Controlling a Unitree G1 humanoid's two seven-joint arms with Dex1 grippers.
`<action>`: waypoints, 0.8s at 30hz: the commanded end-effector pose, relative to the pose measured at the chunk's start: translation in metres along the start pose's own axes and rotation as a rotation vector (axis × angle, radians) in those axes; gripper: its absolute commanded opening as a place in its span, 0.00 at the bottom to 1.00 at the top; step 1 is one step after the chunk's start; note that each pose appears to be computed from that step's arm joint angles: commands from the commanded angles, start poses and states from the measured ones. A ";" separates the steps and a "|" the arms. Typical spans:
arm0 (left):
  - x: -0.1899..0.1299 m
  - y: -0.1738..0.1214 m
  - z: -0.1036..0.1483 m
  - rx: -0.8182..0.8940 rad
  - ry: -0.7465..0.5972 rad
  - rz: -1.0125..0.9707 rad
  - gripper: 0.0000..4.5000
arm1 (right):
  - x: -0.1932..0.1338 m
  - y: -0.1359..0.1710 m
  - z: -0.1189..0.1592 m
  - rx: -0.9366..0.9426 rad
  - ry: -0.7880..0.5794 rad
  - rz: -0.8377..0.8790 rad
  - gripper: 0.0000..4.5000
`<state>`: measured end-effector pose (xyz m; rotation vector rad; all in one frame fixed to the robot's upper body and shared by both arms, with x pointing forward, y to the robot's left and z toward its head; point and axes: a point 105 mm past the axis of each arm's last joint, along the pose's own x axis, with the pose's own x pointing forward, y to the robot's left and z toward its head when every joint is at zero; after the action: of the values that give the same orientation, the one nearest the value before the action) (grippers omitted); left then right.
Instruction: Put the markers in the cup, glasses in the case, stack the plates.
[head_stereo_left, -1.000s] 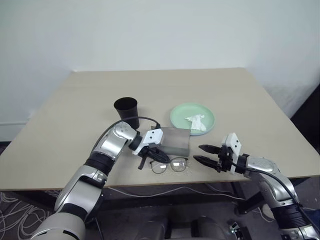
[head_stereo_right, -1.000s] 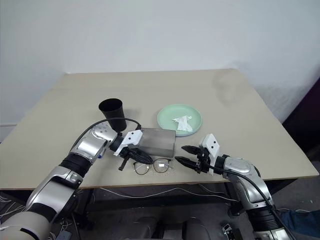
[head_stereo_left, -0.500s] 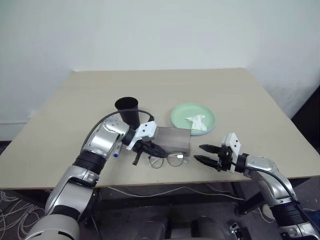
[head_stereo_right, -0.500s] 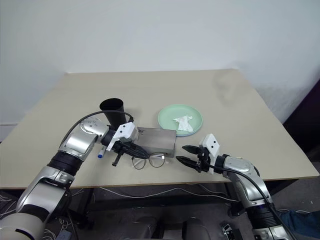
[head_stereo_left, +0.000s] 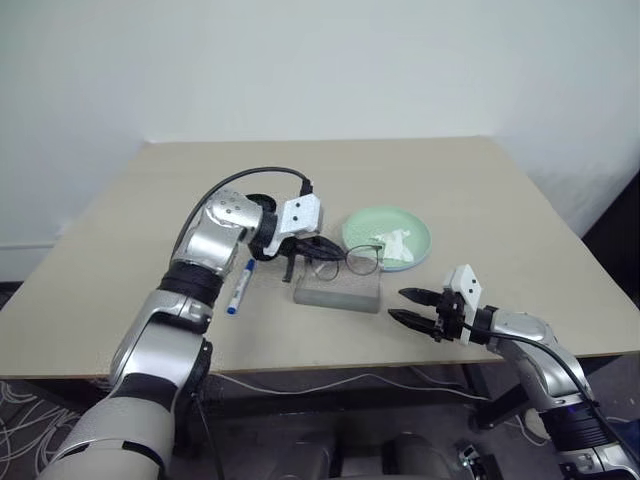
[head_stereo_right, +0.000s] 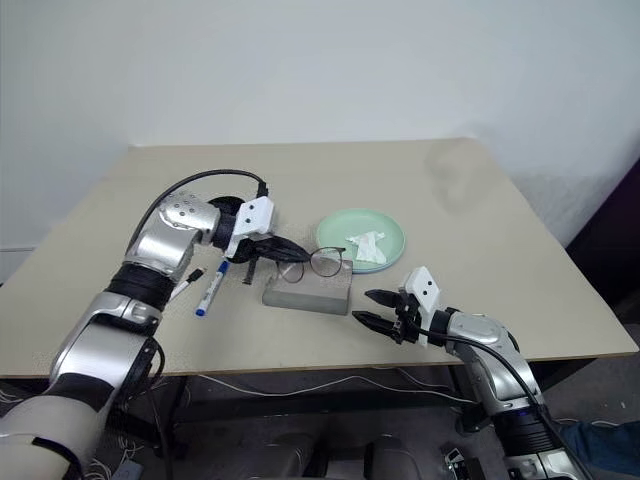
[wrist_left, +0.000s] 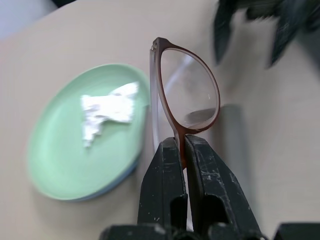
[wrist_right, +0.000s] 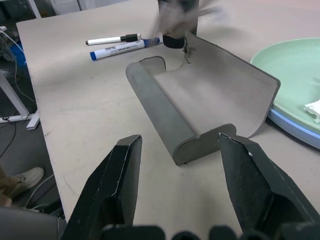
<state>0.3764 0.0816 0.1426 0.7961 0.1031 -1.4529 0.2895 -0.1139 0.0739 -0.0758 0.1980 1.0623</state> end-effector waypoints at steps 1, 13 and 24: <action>0.007 0.008 0.003 0.135 0.048 0.023 0.01 | -0.001 -0.002 0.015 -0.042 -0.045 -0.009 0.59; 0.024 -0.006 -0.022 0.187 0.174 -0.076 0.01 | -0.002 -0.001 0.014 -0.037 -0.050 -0.031 0.59; 0.028 -0.017 -0.028 0.070 0.149 -0.135 0.14 | 0.000 -0.001 0.015 -0.037 -0.054 -0.032 0.59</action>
<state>0.3725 0.0788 0.0846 0.9855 0.2709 -1.5378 0.2884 -0.1156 0.0700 -0.0630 0.2027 1.0242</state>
